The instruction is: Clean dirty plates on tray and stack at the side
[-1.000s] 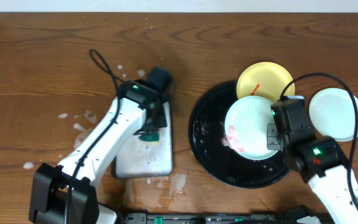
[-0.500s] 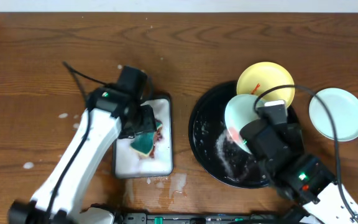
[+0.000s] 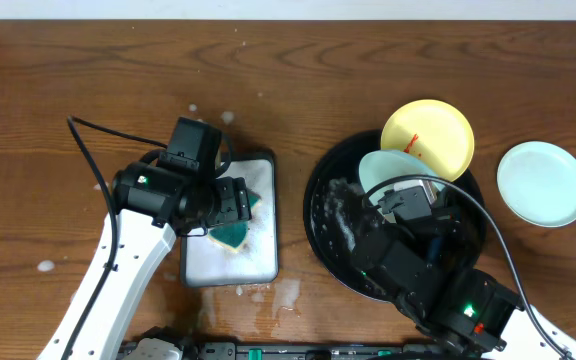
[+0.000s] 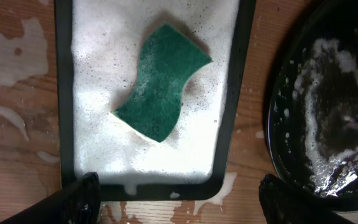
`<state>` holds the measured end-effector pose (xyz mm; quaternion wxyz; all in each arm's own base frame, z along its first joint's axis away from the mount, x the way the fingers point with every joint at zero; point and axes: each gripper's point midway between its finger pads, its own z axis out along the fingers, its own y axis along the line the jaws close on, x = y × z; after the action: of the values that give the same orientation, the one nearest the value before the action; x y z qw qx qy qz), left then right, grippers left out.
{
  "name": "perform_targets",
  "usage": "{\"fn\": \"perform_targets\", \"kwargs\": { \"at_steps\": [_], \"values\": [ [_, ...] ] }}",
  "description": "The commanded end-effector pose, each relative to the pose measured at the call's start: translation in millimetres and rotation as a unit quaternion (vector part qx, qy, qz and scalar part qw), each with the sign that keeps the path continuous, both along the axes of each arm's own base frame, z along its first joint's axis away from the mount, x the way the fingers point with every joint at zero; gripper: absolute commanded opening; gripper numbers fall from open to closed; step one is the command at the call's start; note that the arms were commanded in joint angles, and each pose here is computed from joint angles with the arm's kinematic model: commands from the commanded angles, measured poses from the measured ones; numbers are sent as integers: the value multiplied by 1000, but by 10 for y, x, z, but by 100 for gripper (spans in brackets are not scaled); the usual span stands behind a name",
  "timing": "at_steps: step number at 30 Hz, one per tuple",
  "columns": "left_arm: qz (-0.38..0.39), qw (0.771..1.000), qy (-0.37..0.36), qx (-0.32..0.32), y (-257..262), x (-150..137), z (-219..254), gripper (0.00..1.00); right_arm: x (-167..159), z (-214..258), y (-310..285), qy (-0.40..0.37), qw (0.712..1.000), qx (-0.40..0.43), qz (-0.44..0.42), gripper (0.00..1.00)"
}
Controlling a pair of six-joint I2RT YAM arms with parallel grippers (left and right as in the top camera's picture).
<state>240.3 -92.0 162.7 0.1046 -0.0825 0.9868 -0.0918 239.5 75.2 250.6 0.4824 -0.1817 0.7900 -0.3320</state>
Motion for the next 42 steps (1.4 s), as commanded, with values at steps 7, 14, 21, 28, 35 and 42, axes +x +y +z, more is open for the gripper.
{"fn": "perform_targets", "kwargs": {
  "at_steps": [7, 14, 21, 28, 35, 42],
  "values": [
    [-2, 1000, 1, 0, 5, -3, 3, 82, -18, 184, -71, -37, 998, -43, -13, 1],
    [-2, 1000, 1, 0, 5, -3, 3, 82, -18, 183, -71, -36, 998, -43, -13, 1],
    [-2, 1000, 1, 0, 5, -3, 3, 82, -8, 194, -55, -41, 998, -35, -14, 1],
    [-2, 1000, 1, 0, 5, -3, 3, 82, -2, 199, -47, -51, 998, -13, -19, 1],
    [-2, 1000, 1, 0, 5, -3, 3, 82, 20, 60, -16, -33, 998, 55, -23, 1],
    [-2, 1000, 1, 0, 5, -3, 3, 82, 97, -623, -113, 111, 932, 325, -113, 1]
  ]
}}
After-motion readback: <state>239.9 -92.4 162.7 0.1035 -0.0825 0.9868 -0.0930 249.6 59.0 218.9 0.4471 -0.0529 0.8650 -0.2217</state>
